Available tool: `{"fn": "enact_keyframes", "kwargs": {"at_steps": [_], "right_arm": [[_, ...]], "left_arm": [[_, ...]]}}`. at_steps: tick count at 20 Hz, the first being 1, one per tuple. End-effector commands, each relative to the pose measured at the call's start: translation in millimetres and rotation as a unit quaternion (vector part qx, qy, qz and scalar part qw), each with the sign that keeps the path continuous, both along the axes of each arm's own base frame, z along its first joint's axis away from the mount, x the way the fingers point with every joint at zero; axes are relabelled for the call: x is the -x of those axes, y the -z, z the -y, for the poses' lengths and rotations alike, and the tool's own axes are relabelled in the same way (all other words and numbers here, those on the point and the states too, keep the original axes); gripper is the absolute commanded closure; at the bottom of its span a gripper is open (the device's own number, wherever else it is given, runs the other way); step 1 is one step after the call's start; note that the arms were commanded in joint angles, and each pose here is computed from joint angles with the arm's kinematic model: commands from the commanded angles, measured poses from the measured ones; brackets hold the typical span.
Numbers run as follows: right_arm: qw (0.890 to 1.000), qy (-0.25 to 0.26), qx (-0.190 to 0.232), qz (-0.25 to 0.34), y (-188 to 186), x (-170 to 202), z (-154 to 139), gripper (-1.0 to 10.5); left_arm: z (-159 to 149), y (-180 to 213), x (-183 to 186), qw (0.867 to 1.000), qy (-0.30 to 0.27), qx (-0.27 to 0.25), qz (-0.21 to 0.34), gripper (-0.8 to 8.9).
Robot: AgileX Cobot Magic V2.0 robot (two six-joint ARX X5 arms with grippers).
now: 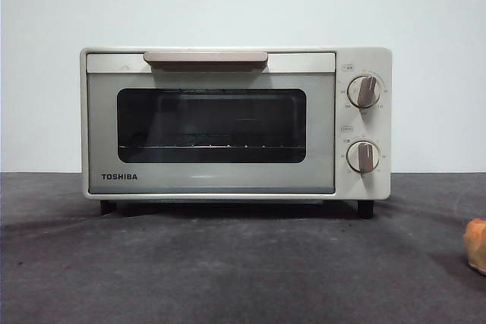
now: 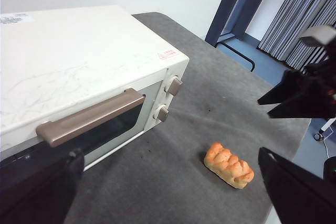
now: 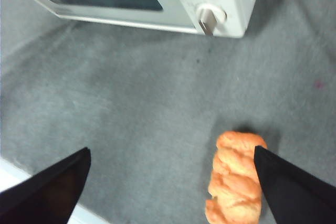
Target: The left arm flap open the oven, the right arm pick bread and place it into oven, the left arm flap close the oven
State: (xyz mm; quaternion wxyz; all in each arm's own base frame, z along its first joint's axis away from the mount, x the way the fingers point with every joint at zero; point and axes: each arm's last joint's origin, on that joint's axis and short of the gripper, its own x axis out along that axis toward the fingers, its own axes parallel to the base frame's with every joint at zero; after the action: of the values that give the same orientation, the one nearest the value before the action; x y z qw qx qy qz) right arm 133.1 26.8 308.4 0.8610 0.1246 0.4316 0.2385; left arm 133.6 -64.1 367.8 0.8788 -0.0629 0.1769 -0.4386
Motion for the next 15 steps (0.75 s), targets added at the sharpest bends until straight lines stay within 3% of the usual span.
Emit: {"fn": "enact_keyframes", "kwargs": {"at_steps": [1, 6, 9, 15], "right_arm": [[0.999, 0.004, 0.026, -0.038, 10.5, -13.5, -2.5, 4.5], [0.988, -0.005, 0.103, -0.118, 37.1, -40.9, -19.2, 4.5], [0.975, -0.006, 0.152, -0.161, 55.0, -54.2, -32.3, 4.5], [0.953, -0.015, 0.195, -0.230, 88.2, -73.4, -46.4, 4.5]], "left_arm": [[0.5, -6.9, 0.5, 1.000, 0.003, 0.002, 0.012, 2.82], [0.3, -4.4, 1.1, 1.000, 0.002, -0.003, -0.001, 2.82], [0.2, -3.7, 1.3, 1.000, 0.002, -0.004, -0.005, 2.82], [0.0, -2.3, 1.8, 1.000, 0.002, -0.007, -0.013, 2.82]]}}
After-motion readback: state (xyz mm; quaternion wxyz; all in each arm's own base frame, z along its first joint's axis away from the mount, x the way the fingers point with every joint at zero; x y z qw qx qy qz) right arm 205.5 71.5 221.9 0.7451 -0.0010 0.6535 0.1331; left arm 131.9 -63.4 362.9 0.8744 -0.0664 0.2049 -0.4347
